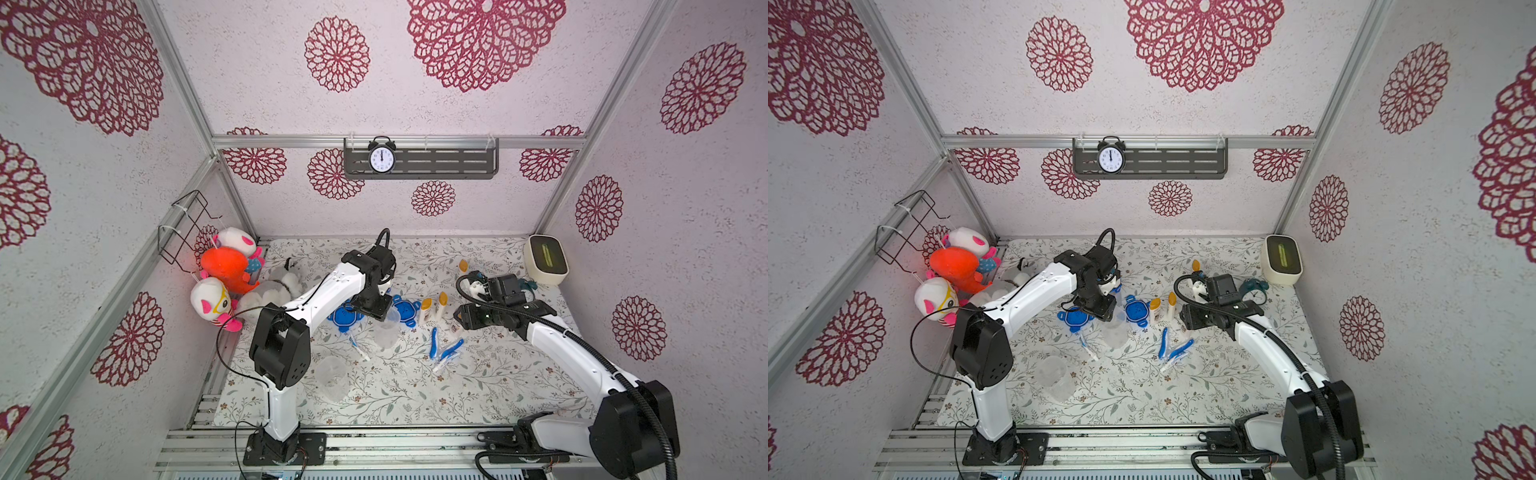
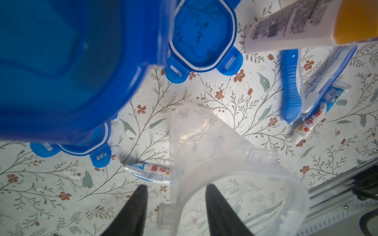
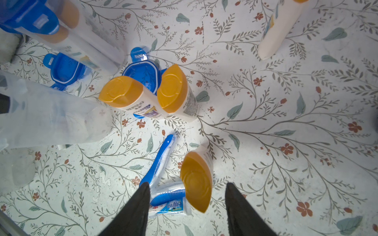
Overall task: Pack away toiletry kits
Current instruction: Place the container at the center of the board, then pick up the toiletry item from the center of the board.
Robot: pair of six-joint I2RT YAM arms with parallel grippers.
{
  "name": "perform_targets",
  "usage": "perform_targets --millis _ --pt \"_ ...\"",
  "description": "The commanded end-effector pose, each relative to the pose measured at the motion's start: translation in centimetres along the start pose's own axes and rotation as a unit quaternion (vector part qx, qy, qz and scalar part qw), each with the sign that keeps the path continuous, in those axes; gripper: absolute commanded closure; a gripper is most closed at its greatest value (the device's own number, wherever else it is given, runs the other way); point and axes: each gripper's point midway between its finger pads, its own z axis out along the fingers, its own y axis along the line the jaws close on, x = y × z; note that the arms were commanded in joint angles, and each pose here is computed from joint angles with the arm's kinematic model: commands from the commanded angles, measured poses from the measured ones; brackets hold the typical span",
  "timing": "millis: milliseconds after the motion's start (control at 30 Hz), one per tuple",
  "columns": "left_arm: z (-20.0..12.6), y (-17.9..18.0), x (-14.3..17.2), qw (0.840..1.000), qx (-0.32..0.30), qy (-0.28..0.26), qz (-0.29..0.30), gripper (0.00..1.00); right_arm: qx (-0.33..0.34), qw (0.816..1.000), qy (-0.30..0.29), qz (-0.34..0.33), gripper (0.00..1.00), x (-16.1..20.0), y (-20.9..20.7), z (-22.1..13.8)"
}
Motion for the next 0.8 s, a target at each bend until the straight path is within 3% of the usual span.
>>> perform_targets --millis 0,200,400,567,667,767 --pt "-1.8 -0.3 -1.2 0.999 0.003 -0.043 0.009 0.40 -0.004 1.000 -0.002 -0.020 0.45 -0.3 -0.1 0.7" --pt "-4.7 1.1 -1.6 0.996 -0.012 -0.089 -0.003 0.33 0.001 1.000 0.010 -0.022 0.52 -0.3 -0.5 1.9" --pt "-8.6 3.5 -1.4 0.986 -0.004 -0.164 -0.028 0.29 0.000 1.000 0.007 -0.027 0.75 -0.9 -0.1 1.4" --pt "-11.2 3.3 -0.2 0.970 0.060 -0.234 -0.032 0.29 0.005 0.999 -0.040 -0.032 0.78 -3.4 1.8 -4.1" --pt "-12.1 3.9 0.6 0.955 0.094 -0.275 -0.053 0.29 -0.044 0.994 -0.095 -0.039 0.79 -5.8 4.6 -8.4" --pt "-11.9 4.3 1.8 0.951 0.121 -0.280 -0.062 0.30 -0.103 0.985 -0.122 -0.063 0.80 -7.6 7.8 -10.8"
